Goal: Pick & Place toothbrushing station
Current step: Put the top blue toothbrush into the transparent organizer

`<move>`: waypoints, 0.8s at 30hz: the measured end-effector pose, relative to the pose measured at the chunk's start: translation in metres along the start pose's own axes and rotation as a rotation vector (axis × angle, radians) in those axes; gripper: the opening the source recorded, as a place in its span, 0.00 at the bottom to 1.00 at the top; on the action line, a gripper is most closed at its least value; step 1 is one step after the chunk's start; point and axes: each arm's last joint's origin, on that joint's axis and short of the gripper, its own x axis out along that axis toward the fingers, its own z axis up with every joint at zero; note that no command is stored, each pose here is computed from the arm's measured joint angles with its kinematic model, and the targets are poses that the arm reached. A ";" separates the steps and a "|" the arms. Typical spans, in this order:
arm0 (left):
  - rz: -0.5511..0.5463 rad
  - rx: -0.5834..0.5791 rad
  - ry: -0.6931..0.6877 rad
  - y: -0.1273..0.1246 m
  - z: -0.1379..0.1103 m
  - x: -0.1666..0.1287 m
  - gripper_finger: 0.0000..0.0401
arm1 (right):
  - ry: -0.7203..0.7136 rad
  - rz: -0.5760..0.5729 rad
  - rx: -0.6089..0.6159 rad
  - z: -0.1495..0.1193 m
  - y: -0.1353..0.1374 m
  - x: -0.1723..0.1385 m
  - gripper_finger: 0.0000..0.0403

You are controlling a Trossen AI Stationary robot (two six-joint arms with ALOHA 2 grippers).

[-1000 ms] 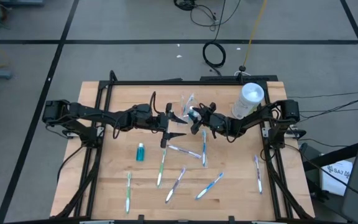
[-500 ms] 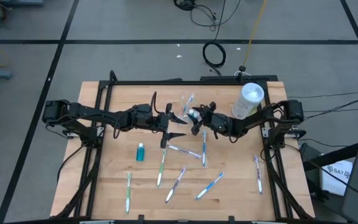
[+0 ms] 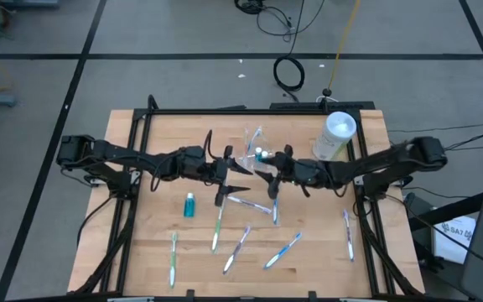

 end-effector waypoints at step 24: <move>0.300 -0.029 0.386 0.003 0.018 -0.076 0.56 | 0.509 -0.356 0.300 -0.093 0.004 -0.010 0.50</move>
